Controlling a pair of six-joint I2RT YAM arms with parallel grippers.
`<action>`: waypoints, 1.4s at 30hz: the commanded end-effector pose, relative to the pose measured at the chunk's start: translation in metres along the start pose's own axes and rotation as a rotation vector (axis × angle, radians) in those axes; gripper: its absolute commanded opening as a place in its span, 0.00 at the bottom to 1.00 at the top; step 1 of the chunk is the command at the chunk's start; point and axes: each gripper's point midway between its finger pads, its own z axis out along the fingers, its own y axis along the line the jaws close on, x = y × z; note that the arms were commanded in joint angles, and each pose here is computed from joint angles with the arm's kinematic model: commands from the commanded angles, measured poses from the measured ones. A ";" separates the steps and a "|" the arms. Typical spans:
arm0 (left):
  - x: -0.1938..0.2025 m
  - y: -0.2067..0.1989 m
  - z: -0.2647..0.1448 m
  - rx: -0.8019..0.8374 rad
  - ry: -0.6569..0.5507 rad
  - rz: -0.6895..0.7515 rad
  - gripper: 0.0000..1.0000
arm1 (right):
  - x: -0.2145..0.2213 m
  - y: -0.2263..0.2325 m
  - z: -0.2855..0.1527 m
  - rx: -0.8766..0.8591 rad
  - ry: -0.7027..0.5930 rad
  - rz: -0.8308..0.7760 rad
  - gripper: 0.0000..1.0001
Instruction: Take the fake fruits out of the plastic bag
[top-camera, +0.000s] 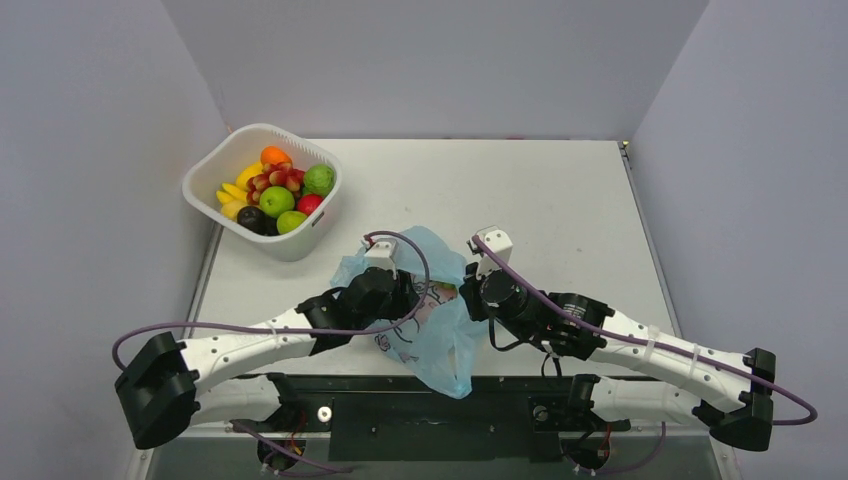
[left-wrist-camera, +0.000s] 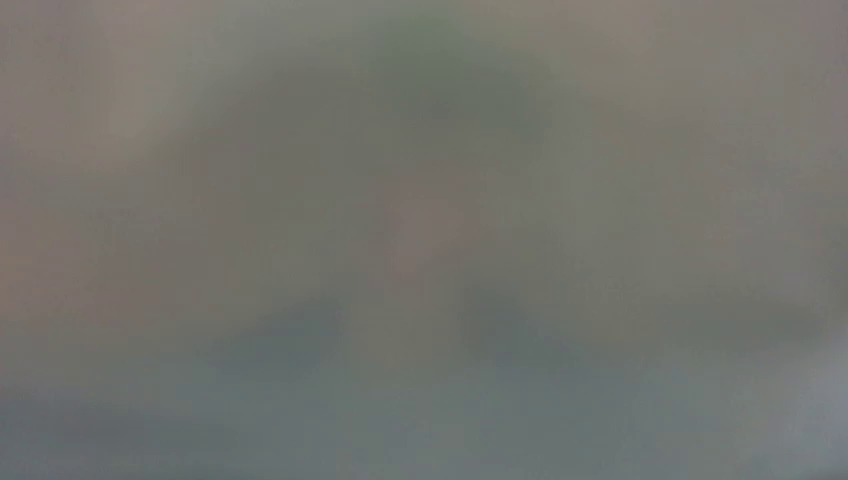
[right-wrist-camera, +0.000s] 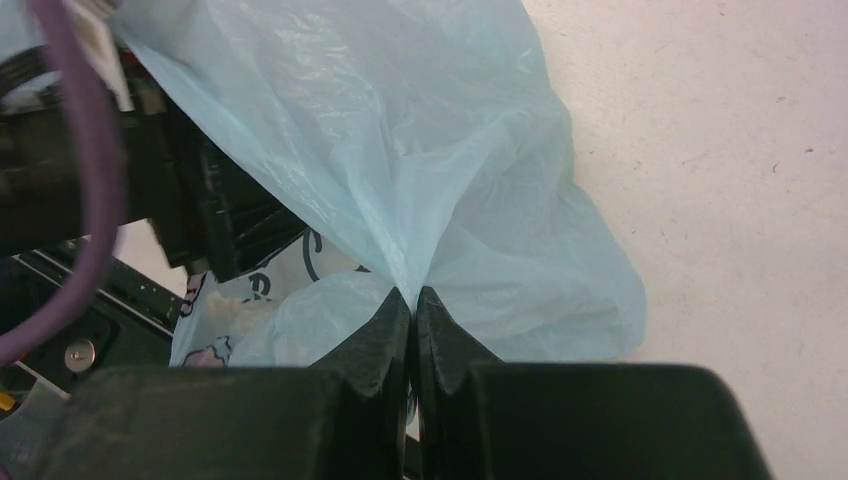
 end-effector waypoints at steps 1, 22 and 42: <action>-0.031 -0.030 0.020 0.066 -0.076 -0.097 0.46 | -0.013 0.000 -0.006 -0.003 -0.027 0.014 0.00; 0.002 -0.068 0.046 0.165 -0.002 -0.160 0.49 | 0.023 0.026 0.014 -0.007 -0.157 0.429 0.82; 0.000 -0.091 0.092 0.228 0.000 -0.197 0.60 | 0.100 -0.040 0.004 -0.014 -0.009 0.441 0.00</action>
